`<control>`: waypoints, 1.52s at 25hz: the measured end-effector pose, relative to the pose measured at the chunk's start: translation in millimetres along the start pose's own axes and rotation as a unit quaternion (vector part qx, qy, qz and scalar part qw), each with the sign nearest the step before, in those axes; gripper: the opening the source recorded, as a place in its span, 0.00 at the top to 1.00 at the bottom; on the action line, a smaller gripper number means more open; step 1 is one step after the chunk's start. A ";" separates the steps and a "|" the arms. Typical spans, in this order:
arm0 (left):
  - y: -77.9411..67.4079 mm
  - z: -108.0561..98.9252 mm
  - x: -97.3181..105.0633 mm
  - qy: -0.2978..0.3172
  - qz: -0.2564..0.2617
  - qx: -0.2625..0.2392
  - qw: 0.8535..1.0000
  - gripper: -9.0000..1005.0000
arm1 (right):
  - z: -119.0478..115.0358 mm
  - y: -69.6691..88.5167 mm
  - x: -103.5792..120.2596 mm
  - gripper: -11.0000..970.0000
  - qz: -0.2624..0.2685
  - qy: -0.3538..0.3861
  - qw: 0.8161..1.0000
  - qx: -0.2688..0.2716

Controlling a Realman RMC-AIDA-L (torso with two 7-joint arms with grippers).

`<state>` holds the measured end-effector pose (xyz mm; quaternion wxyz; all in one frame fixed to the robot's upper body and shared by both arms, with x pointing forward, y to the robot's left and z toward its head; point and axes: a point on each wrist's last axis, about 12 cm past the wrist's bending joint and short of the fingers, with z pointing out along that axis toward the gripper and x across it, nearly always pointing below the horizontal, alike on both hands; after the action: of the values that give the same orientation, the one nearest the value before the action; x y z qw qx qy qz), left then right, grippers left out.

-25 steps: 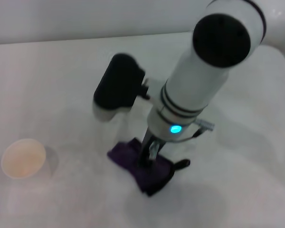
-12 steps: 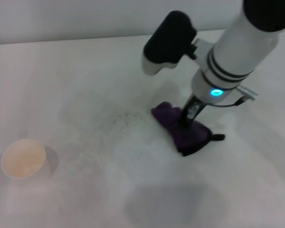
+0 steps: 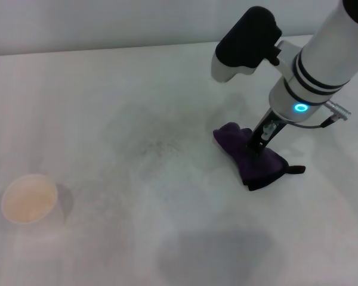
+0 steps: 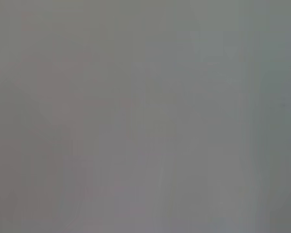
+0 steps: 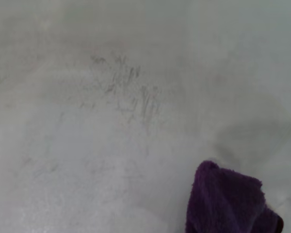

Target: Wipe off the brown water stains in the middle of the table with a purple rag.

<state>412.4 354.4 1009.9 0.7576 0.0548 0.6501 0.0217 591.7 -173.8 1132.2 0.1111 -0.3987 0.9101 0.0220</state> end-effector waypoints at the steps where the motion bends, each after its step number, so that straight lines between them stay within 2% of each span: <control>1: -0.1 0.3 0.0 0.000 0.000 0.000 1.000 0.11 | -0.3 -1.6 0.3 0.86 0.001 -0.003 1.000 0.000; 8: -0.4 2.0 -0.3 -0.002 0.000 0.001 1.000 0.11 | 0.1 -5.3 1.7 0.84 0.005 -0.005 1.000 0.001; 12: -0.6 3.2 -0.2 -0.001 0.000 0.002 1.000 0.11 | 2.2 -13.6 6.3 0.83 0.010 0.011 1.000 0.023; 18: -1.7 7.6 0.2 0.001 -0.001 0.004 1.000 0.11 | 4.3 -21.3 10.8 0.65 0.020 0.004 0.999 0.025; 20: -1.8 9.2 0.3 0.001 0.000 0.005 1.000 0.11 | 3.0 -25.9 12.9 0.65 0.028 -0.010 0.999 0.019; 25: -2.5 12.4 0.2 0.001 -0.001 0.007 1.000 0.11 | -2.4 -40.8 20.8 0.65 0.053 -0.083 0.995 -0.013; 29: -3.3 16.1 0.6 0.003 -0.001 0.009 1.000 0.11 | -7.7 -59.4 35.6 0.65 0.076 -0.157 0.984 -0.034; 35: -6.1 21.3 -0.1 -0.001 -0.007 0.012 1.000 0.11 | -4.4 -84.2 62.9 0.65 0.102 -0.288 0.952 -0.034; 38: -8.4 25.1 -0.5 -0.003 -0.010 0.016 1.000 0.11 | 1.3 -92.1 80.7 0.65 0.113 -0.356 0.927 -0.030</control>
<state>436.7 344.6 1013.2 0.7589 0.0604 0.6484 0.0038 606.2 -294.5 1117.7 0.4128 -0.2622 0.8486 0.2019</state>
